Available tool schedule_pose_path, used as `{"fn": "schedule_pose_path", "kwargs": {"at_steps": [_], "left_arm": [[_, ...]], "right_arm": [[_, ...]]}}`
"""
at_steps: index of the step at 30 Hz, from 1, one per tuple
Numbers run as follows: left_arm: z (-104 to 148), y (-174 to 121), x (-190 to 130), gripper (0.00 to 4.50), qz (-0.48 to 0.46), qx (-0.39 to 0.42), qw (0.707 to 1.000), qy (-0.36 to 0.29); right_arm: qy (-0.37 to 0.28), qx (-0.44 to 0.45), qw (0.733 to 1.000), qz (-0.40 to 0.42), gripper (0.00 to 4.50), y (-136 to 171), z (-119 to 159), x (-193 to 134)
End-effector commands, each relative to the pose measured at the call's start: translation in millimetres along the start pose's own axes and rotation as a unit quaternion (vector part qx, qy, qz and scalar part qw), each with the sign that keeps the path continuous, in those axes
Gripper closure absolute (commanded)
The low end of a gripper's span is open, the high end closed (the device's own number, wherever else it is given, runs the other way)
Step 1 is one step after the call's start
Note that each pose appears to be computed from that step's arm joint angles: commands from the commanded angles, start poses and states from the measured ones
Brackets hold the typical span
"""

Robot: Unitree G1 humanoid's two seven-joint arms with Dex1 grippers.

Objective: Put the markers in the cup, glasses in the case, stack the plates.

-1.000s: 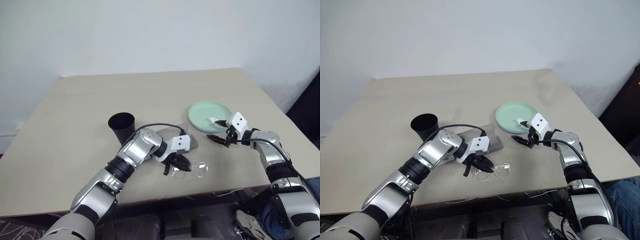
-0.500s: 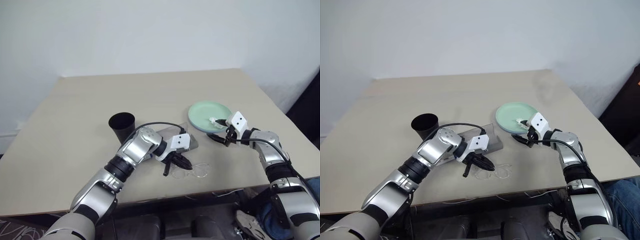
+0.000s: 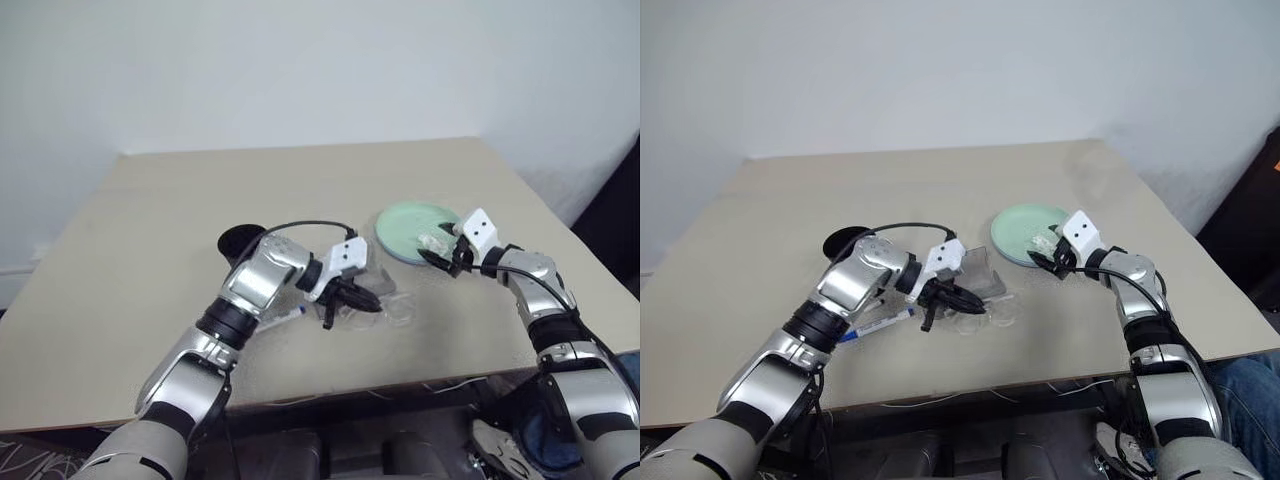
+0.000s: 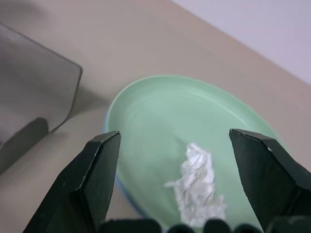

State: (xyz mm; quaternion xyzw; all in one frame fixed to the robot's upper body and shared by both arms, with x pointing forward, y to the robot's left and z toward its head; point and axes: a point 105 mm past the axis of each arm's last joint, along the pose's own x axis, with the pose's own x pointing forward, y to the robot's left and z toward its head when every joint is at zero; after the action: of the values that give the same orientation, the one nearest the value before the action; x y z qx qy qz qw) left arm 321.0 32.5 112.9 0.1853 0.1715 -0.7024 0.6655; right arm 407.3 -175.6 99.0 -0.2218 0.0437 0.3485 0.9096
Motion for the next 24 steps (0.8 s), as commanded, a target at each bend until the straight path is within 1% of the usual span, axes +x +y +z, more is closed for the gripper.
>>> {"fn": "schedule_pose_path", "kwargs": {"at_steps": [1, 5, 9, 15, 24], "left_arm": [[24, 22, -22, 4.47, 0.064, 0.043, 0.997, -0.015], [21, 50, -38, 4.47, 0.143, 0.066, 0.987, 0.018], [12, 64, -38, 4.47, 0.172, 0.069, 0.982, 0.042], [-10, 66, -27, 4.47, 0.163, 0.075, 0.980, 0.087], [-25, 48, -16, 4.47, 0.092, 0.006, 0.993, 0.074]], "right_arm": [[-0.022, -0.018, 0.999, -0.016, 0.62, -12, 14, -2], [-0.021, -0.019, 1.000, -0.013, 0.62, -10, 14, -1], [-0.023, -0.018, 1.000, -0.010, 0.62, -9, 14, 2], [-0.026, -0.017, 1.000, -0.007, 0.62, -5, 13, 3], [-0.022, -0.013, 1.000, -0.007, 0.62, -2, 7, 0]]}}
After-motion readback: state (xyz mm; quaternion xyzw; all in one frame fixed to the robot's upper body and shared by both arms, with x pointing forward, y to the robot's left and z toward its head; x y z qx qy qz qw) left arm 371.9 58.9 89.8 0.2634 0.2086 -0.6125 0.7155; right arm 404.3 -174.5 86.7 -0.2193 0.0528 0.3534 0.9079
